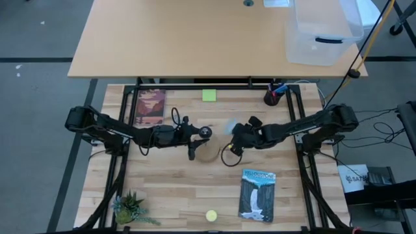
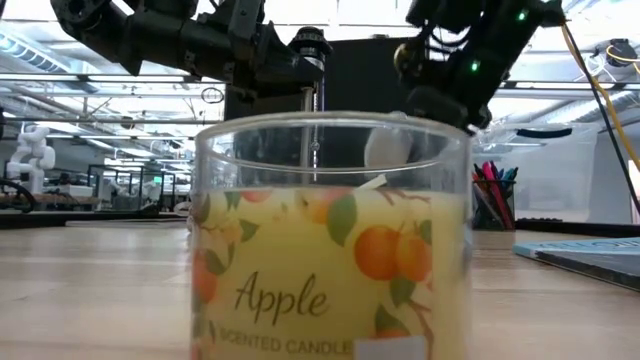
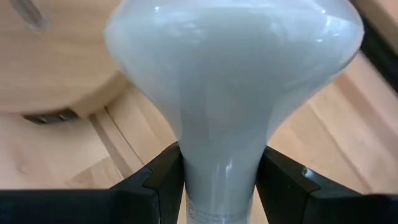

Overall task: Screw lightbulb
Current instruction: Remove the lightbulb from the lamp

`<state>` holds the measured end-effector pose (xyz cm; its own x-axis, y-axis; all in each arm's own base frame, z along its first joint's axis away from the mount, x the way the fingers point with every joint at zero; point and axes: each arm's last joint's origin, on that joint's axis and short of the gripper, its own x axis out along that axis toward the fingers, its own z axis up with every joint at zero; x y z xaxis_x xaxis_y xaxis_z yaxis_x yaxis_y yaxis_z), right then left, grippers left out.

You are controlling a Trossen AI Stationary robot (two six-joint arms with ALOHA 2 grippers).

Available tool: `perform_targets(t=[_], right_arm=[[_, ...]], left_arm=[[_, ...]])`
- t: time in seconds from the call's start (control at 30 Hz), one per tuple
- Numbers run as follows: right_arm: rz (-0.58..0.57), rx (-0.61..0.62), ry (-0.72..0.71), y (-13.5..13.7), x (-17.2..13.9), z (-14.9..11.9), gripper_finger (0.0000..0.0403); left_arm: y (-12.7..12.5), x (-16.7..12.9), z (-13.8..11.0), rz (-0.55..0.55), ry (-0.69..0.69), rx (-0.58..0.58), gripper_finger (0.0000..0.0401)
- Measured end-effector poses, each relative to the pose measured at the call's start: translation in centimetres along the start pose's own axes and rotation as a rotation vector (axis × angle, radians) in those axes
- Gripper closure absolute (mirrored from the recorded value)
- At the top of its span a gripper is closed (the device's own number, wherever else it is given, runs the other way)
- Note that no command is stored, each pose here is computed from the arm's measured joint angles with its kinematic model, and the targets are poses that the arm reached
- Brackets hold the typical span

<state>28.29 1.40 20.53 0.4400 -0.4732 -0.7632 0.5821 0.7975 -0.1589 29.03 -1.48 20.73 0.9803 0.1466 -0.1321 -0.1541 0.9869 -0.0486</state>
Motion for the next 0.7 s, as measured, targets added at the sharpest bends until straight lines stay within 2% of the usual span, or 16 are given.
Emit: perform_targets(t=[0.4,0.7], right_arm=[[-0.081,0.044,0.137,1.0,4.5,-1.7,0.0238],[-0.105,0.06,0.157,0.8,5.5,-1.9,0.0238]], left_arm=[[0.0,0.0,0.0,0.0,0.0,0.0,0.0224],[0.0,0.0,0.0,0.0,0.0,0.003,0.0224]])
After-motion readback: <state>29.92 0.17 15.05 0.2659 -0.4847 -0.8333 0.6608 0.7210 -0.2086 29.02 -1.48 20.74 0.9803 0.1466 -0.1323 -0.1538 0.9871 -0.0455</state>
